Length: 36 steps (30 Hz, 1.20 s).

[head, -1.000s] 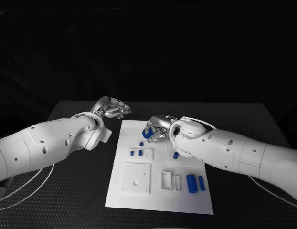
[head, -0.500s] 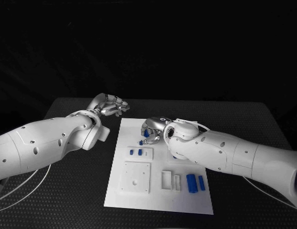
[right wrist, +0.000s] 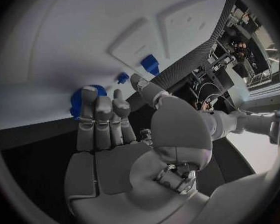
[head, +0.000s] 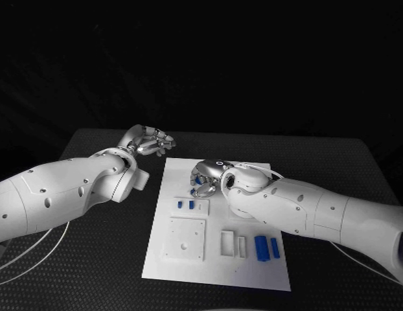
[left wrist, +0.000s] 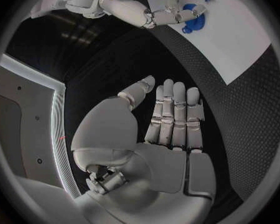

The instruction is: Assemble the parts on the task board

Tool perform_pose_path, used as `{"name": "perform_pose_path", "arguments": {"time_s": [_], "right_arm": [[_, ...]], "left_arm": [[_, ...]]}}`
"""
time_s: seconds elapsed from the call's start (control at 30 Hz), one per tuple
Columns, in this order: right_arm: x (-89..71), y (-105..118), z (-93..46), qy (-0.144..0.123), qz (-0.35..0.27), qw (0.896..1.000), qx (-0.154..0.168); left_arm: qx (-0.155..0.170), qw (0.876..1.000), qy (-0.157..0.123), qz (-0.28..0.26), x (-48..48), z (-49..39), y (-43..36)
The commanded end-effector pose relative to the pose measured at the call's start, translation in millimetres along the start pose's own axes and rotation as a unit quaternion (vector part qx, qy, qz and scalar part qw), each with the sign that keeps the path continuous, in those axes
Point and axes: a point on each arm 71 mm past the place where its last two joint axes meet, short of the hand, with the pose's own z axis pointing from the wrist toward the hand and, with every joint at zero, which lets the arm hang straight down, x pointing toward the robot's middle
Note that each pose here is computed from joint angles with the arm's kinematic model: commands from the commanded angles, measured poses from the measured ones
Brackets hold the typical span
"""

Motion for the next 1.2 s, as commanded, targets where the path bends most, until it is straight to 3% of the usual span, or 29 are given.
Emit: {"name": "perform_pose_path", "arguments": {"time_s": [0.03, 1.2], "right_arm": [[1.9, -1.2, 0.3, -0.007, -0.019, 1.000, 0.009], [7.8, 3.0, 1.2, -0.007, -0.017, 1.000, -0.003]], "left_arm": [[0.006, 1.000, -0.004, -0.003, 0.0, 0.7, -3.6], [0.000, 1.000, -0.003, -0.003, -2.9, 1.3, -4.7]]}}
